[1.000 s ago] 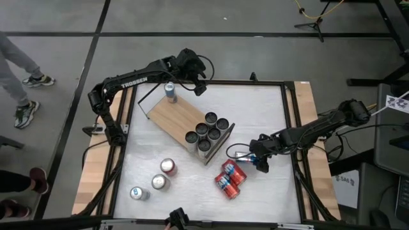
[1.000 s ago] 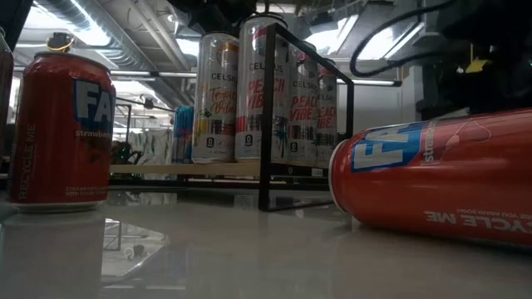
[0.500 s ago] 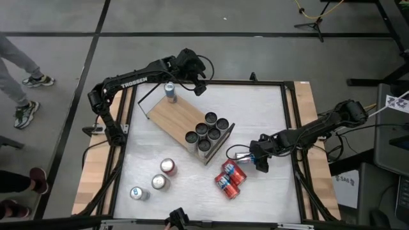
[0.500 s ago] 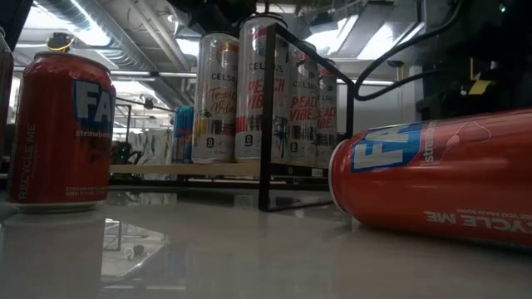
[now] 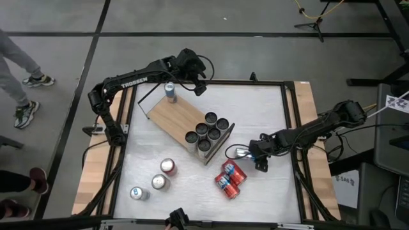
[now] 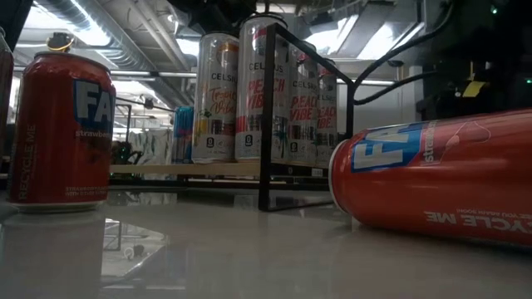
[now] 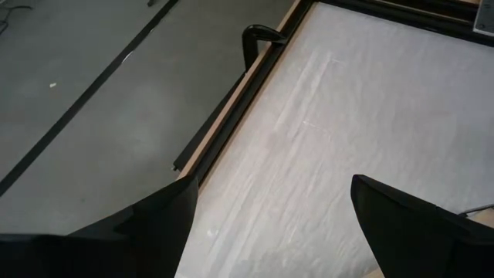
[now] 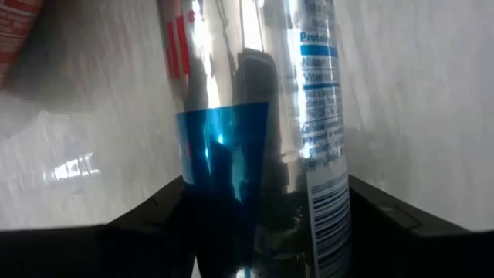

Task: Place canned beverage on shelf
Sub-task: Put the right blue soda can on the shelf aligned with the other blue soda can

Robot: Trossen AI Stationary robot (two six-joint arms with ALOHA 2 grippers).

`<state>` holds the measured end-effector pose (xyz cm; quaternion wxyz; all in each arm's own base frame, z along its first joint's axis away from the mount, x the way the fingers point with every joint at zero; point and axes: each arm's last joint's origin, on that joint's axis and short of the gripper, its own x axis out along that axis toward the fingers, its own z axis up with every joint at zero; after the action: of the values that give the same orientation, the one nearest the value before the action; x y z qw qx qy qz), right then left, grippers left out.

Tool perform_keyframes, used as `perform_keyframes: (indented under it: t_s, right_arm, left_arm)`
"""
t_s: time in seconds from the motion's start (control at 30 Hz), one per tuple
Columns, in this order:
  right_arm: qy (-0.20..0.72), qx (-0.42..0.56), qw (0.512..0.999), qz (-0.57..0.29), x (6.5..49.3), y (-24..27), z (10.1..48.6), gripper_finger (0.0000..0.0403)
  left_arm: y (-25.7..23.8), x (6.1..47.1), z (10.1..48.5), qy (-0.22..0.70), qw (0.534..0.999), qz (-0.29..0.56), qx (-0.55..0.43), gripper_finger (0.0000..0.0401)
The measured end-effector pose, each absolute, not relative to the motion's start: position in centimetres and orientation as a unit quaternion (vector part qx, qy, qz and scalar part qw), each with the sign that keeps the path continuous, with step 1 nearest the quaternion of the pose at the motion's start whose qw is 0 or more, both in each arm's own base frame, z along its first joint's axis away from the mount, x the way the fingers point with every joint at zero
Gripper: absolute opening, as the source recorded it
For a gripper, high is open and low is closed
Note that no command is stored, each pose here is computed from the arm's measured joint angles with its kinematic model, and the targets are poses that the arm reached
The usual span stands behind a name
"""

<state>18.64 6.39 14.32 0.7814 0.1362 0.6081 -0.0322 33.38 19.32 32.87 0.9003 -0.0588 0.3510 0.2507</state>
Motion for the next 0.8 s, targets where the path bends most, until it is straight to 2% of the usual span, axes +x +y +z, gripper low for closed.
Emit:
perform_keyframes:
  t_s: [0.23,0.57,0.8]
  right_arm:
    - [0.608,0.119,0.785,-0.010,19.9,6.9,17.0,0.0232]
    - [0.613,0.099,0.784,0.005,21.2,7.3,22.9,0.0232]
    - [0.570,0.105,0.815,0.014,22.4,7.7,27.1,0.0234]
  left_arm:
    - [18.9,33.8,33.0,0.342,0.906,0.244,-0.051,0.0334]
    - [17.9,34.4,33.1,0.340,0.914,0.220,-0.028,0.0334]
    - [16.4,34.2,34.6,0.320,0.928,0.190,0.002,0.0334]
